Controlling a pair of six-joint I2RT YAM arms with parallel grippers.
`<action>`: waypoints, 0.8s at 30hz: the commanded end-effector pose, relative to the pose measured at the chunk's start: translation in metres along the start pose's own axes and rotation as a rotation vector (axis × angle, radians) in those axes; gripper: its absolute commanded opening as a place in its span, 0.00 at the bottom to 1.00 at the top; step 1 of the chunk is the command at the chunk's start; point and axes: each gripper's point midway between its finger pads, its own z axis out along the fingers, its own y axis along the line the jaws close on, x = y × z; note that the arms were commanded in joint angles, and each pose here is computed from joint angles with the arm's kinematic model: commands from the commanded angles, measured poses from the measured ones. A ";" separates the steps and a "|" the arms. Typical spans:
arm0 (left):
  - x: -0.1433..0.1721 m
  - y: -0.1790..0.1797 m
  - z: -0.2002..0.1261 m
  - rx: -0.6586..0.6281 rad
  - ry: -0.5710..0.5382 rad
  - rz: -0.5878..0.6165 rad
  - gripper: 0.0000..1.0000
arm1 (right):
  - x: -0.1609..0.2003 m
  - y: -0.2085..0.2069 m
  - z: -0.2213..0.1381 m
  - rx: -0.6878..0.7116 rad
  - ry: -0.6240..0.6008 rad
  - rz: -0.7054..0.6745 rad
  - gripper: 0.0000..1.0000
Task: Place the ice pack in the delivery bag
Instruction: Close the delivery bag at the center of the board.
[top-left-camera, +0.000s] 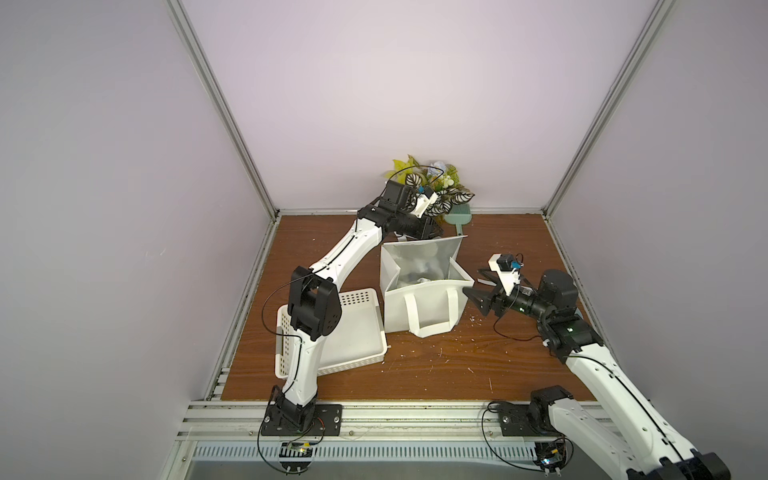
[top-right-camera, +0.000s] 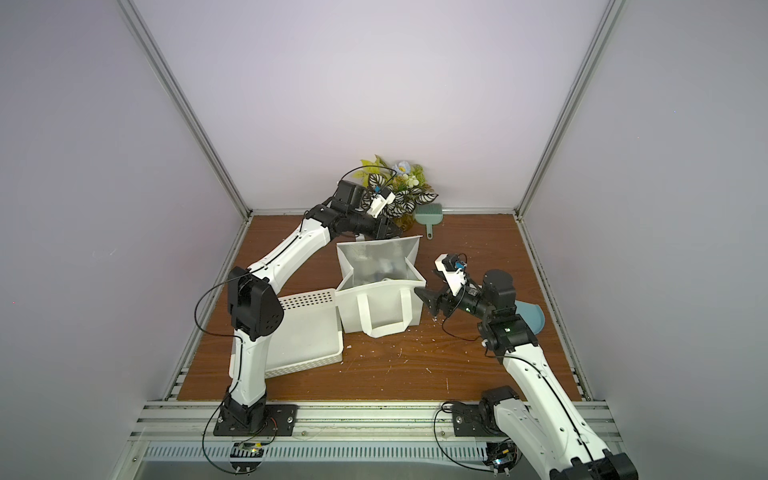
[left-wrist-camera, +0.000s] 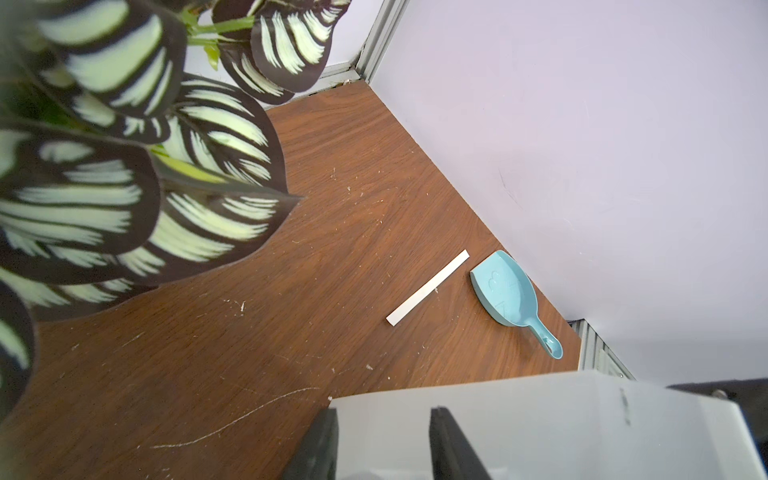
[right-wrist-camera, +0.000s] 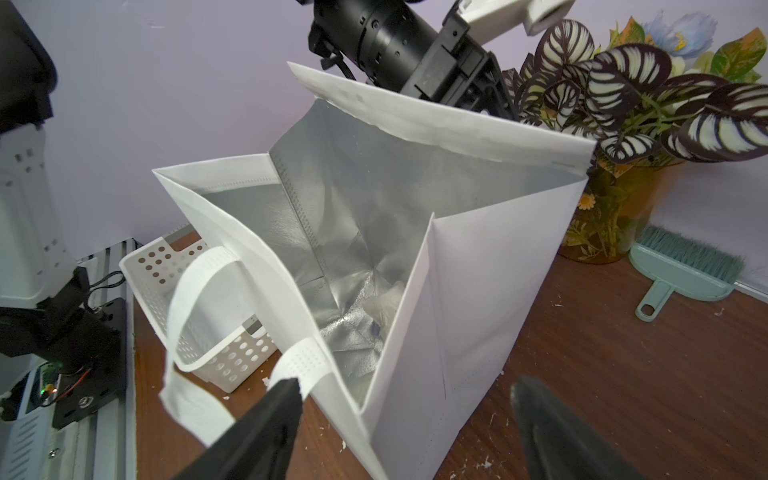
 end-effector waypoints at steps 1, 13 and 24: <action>-0.004 -0.014 0.000 0.049 -0.003 0.021 0.37 | -0.004 -0.006 0.006 0.006 -0.037 -0.018 0.86; 0.017 -0.017 0.015 0.123 0.054 -0.030 0.36 | 0.010 -0.026 0.025 0.041 -0.102 -0.069 0.86; 0.036 -0.029 0.014 0.186 0.103 -0.071 0.33 | 0.010 -0.036 0.041 0.032 -0.128 -0.105 0.87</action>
